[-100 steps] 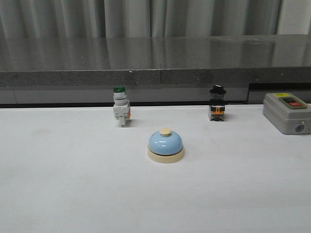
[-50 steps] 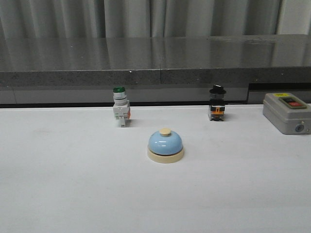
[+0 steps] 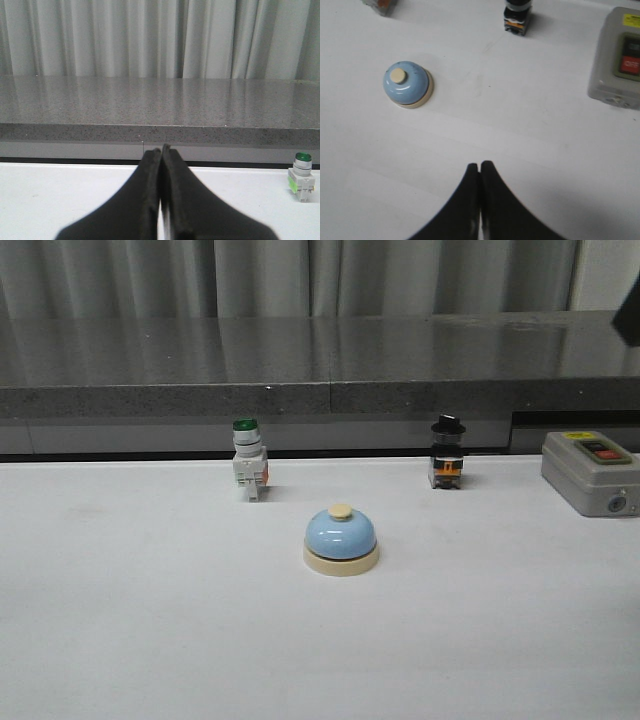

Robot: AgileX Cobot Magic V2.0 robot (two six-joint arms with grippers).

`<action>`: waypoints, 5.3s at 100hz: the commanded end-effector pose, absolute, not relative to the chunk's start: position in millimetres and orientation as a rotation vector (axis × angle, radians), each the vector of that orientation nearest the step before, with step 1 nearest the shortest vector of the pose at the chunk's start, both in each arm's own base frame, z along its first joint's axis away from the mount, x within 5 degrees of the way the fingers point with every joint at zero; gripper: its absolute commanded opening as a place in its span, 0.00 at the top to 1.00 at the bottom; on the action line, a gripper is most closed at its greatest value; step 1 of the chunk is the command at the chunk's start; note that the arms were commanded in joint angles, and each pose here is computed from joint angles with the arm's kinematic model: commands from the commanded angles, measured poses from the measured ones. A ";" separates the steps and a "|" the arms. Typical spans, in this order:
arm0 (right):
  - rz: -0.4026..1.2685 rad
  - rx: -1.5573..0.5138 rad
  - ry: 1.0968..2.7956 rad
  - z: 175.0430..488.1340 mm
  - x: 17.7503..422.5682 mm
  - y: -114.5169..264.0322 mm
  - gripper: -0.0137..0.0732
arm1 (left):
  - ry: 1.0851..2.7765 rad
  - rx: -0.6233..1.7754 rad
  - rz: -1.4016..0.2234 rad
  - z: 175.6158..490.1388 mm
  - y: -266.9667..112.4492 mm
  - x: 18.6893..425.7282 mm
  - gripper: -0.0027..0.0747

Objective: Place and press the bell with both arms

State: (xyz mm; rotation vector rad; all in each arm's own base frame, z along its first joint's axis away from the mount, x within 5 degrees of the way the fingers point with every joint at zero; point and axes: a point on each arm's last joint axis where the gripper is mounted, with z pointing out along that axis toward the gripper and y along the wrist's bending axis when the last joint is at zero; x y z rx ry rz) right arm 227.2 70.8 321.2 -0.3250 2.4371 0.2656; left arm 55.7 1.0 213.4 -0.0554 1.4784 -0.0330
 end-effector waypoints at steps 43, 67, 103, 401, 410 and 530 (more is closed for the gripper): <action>0.331 -0.603 2.493 287.9 320.6 166.5 0.91 | 1.414 -0.072 -0.045 207.5 1.5 54.5 0.99; 0.343 -0.679 2.531 271.2 349.1 200.9 0.91 | 1.414 -0.072 -0.045 207.5 1.5 54.5 0.99; 0.339 -0.716 2.588 250.4 366.1 216.8 0.91 | 1.414 -0.072 -0.045 207.5 1.5 54.5 0.99; 0.175 -0.166 1.888 332.9 166.9 33.2 0.91 | 1.414 -0.072 -0.045 207.5 1.5 54.5 0.99; 0.173 -0.163 1.877 331.5 167.4 33.0 0.91 | 1.414 -0.072 -0.045 207.5 1.5 54.5 0.99; 0.096 -0.021 1.520 206.0 54.5 4.0 0.91 | 1.414 -0.072 -0.045 207.5 1.5 54.5 0.99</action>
